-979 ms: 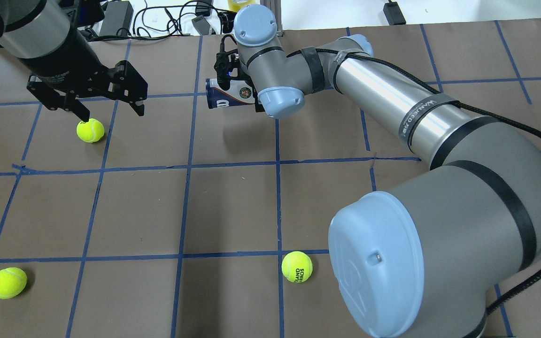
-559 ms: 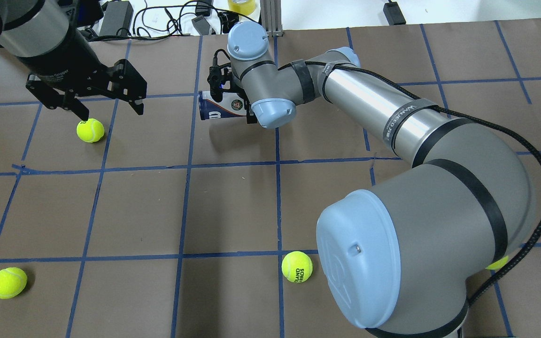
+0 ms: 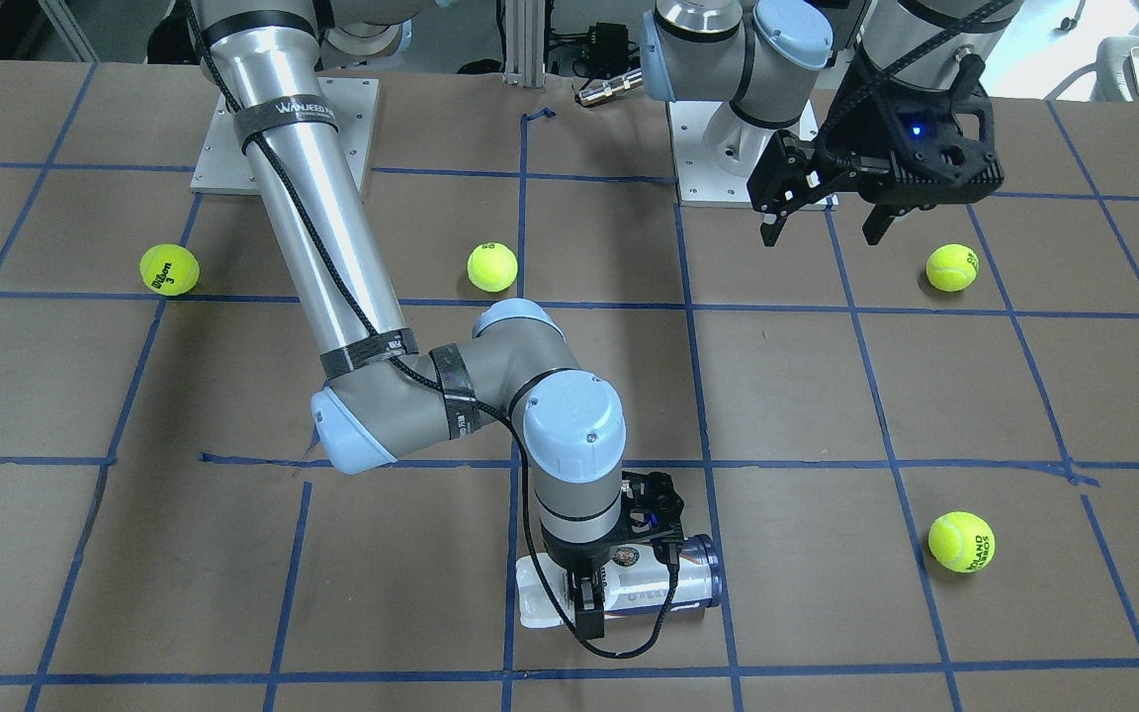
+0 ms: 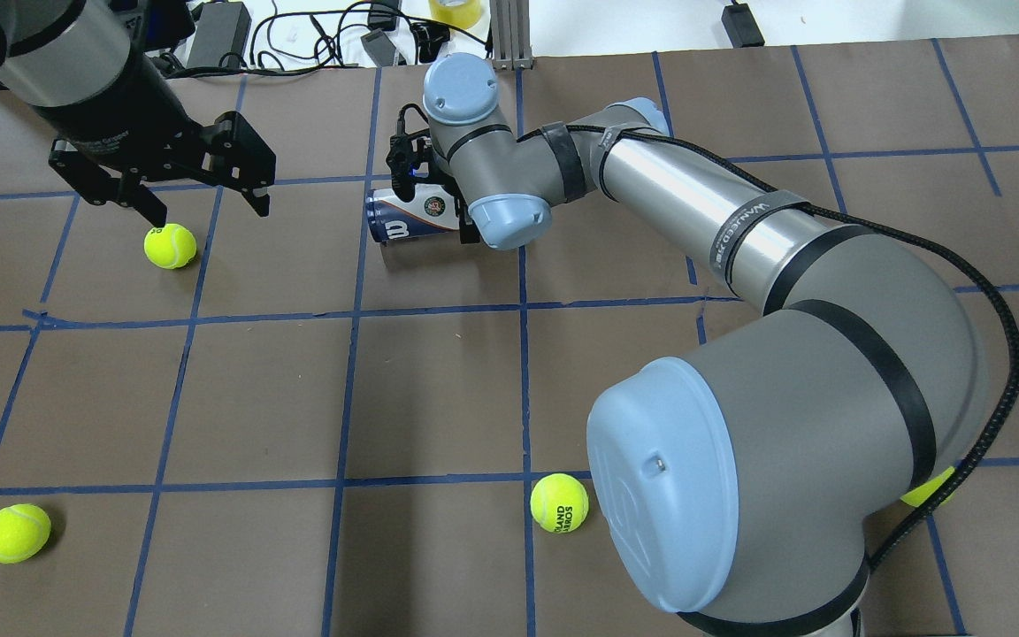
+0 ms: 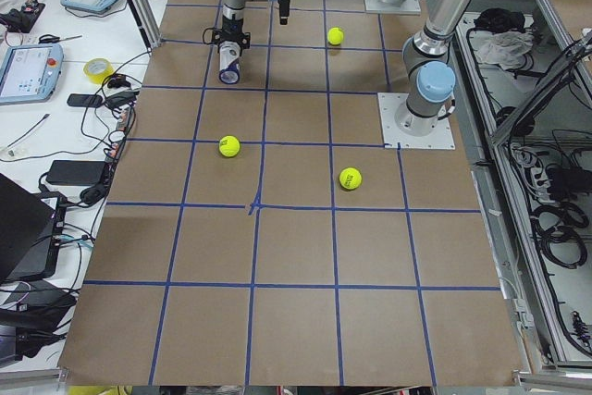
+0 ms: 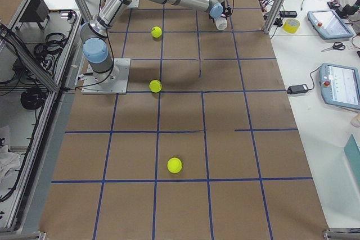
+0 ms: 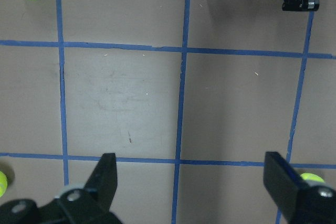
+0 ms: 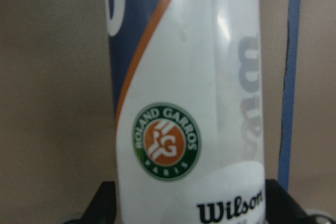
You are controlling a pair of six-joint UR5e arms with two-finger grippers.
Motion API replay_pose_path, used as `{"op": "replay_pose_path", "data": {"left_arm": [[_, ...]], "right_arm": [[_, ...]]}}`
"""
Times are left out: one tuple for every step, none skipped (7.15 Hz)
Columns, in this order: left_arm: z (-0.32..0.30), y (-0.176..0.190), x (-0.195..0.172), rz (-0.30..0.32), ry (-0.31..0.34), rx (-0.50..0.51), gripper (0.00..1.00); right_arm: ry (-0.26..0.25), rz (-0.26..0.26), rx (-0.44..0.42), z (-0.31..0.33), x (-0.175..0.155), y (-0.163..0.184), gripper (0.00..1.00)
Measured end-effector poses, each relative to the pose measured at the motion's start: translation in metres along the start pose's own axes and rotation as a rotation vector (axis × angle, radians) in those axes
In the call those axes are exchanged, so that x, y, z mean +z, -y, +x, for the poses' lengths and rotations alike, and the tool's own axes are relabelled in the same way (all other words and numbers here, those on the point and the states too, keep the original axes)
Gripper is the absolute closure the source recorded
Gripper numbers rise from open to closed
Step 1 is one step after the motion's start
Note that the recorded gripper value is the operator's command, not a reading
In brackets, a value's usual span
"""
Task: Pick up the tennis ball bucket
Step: 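Lay the tube on its side, open the right gripper and withdraw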
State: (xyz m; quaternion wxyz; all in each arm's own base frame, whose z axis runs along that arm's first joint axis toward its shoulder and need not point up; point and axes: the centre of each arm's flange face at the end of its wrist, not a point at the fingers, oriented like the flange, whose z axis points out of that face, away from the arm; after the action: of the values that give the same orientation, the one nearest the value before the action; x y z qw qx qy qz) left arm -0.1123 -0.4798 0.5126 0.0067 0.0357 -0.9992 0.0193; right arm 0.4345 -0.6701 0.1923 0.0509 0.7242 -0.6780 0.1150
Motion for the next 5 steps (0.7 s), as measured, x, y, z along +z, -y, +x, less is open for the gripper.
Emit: {"op": "replay_pose_path", "data": {"left_arm": [[-0.003,0.000,0.000,-0.001,0.001,-0.007,0.00],[-0.005,0.000,-0.002,-0.001,0.002,-0.011,0.00],[-0.005,-0.001,-0.002,-0.001,0.002,-0.011,0.00],[-0.007,0.000,-0.003,-0.002,0.001,-0.015,0.00],[-0.011,0.001,0.000,-0.006,0.000,-0.025,0.00]], "right_arm": [[-0.014,0.004,0.000,0.003,-0.014,0.000,0.00],[-0.030,0.006,0.004,0.009,-0.046,-0.004,0.00],[-0.035,0.001,0.023,0.015,-0.084,-0.018,0.00],[-0.042,-0.009,0.057,0.023,-0.120,-0.042,0.00],[-0.050,-0.022,0.106,0.033,-0.156,-0.076,0.00]]}}
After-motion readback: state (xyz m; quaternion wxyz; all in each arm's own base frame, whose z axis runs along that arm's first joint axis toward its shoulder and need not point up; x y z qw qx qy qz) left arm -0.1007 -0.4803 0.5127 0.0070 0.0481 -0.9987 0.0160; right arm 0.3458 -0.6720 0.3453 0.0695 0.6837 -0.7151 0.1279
